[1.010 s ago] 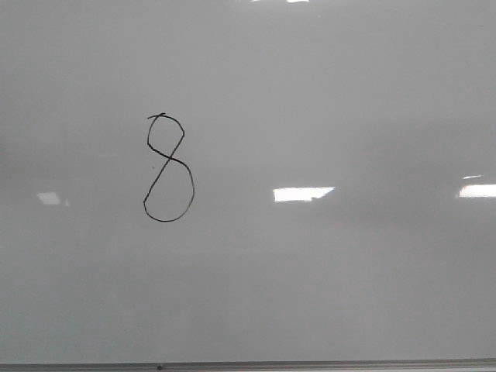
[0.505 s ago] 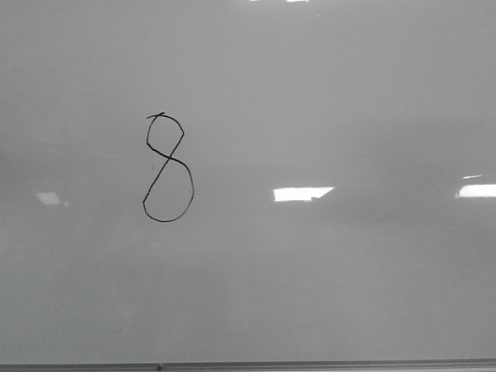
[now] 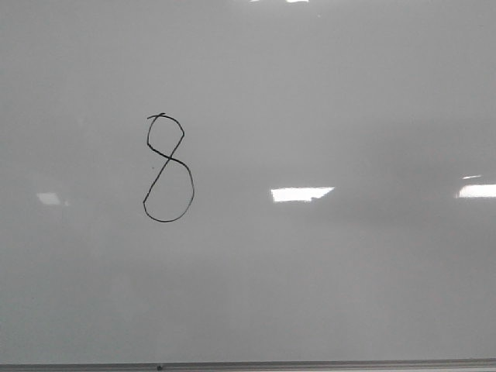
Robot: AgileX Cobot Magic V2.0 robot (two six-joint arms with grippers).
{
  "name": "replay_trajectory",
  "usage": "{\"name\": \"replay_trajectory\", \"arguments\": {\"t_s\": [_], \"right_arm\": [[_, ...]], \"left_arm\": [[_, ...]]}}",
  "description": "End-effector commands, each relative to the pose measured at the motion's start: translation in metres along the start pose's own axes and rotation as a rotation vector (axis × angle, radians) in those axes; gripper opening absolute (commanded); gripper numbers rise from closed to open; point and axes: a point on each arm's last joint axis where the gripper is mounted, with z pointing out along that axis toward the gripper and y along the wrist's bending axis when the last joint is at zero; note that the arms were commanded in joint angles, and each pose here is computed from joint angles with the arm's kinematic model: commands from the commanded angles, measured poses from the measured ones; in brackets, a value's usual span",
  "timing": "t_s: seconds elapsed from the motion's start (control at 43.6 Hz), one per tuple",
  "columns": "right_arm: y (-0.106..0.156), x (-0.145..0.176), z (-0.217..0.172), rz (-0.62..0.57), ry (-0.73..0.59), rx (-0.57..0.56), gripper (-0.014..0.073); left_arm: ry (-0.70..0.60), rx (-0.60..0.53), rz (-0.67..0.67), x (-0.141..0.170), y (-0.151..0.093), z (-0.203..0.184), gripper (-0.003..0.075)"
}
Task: Write number 8 on whiteboard
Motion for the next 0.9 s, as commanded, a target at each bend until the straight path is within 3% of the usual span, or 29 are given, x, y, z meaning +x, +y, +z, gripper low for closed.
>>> {"name": "replay_trajectory", "arguments": {"t_s": [0.0, 0.207, 0.459, 0.872], "right_arm": [[-0.002, -0.011, 0.0, 0.015, -0.046, 0.032, -0.0067], [-0.001, -0.012, 0.0, 0.021, -0.047, 0.031, -0.0067], [-0.001, -0.011, 0.0, 0.021, -0.047, 0.03, -0.0067], [-0.001, -0.011, 0.0, 0.021, -0.047, 0.03, -0.0067]], "left_arm": [[-0.127, 0.036, 0.002, -0.004, -0.004, -0.026, 0.0161], [-0.146, 0.05, 0.003, 0.011, -0.003, -0.065, -0.002], [-0.242, 0.048, -0.006, 0.01, 0.0, -0.088, -0.0021], [-0.242, 0.048, -0.006, 0.01, 0.0, -0.088, -0.0021]]}}
